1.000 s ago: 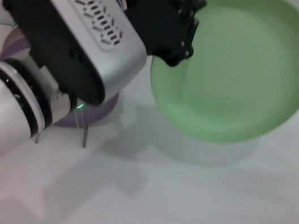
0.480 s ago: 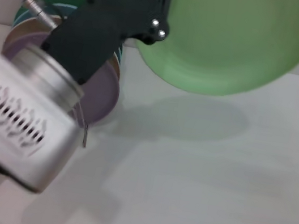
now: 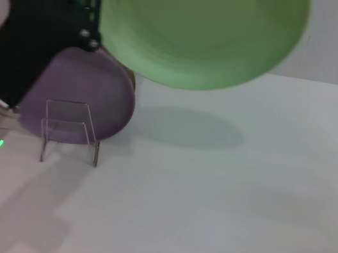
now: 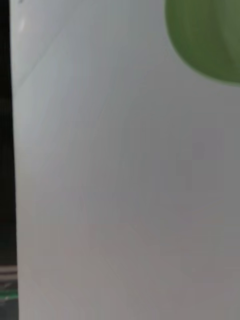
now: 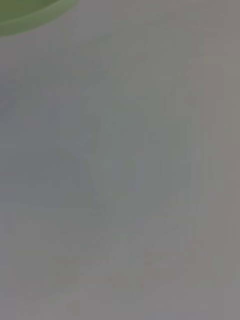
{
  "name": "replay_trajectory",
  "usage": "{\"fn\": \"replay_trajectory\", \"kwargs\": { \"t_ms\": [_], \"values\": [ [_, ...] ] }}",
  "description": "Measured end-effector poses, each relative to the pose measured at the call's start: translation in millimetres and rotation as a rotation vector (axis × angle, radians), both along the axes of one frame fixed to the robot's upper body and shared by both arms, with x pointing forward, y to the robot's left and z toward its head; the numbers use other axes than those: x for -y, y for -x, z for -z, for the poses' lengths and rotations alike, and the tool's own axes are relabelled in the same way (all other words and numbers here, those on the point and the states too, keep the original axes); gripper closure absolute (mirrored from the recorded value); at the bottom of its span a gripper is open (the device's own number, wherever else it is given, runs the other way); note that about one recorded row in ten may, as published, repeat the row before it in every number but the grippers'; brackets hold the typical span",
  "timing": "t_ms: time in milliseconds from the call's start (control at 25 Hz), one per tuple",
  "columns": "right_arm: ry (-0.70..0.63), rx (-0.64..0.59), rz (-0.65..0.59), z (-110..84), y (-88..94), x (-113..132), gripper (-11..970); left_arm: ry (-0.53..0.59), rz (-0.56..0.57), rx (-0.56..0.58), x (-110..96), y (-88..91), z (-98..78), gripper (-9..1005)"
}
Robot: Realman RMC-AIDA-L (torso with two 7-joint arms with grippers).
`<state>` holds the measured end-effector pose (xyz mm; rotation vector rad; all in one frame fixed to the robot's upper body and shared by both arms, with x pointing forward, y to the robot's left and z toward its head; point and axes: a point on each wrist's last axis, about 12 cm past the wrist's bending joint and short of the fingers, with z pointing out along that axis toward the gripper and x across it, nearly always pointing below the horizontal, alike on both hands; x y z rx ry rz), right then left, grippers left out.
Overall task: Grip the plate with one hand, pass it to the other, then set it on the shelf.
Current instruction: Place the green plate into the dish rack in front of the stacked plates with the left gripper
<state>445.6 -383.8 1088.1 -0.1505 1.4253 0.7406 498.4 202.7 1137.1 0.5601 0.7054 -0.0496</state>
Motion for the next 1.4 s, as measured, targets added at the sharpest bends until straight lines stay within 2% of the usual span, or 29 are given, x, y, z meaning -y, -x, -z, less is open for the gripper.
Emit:
{"fn": "replay_trajectory", "kwargs": {
  "t_ms": [480,680,1400],
  "values": [
    [0.004,-0.007,-0.044,-0.1,-4.9,-6.5,402,-0.032,-0.054,0.031,-35.6,-10.8,22.8,969],
    [0.002,-0.010,-0.047,0.6,-5.3,-7.5,402,-0.034,-0.058,-0.004,-50.0,-9.4,31.6,968],
    [0.003,-0.026,-0.097,3.0,-7.3,-16.0,401,-0.107,-0.170,-0.080,-80.2,-13.8,46.9,957]
  ]
}}
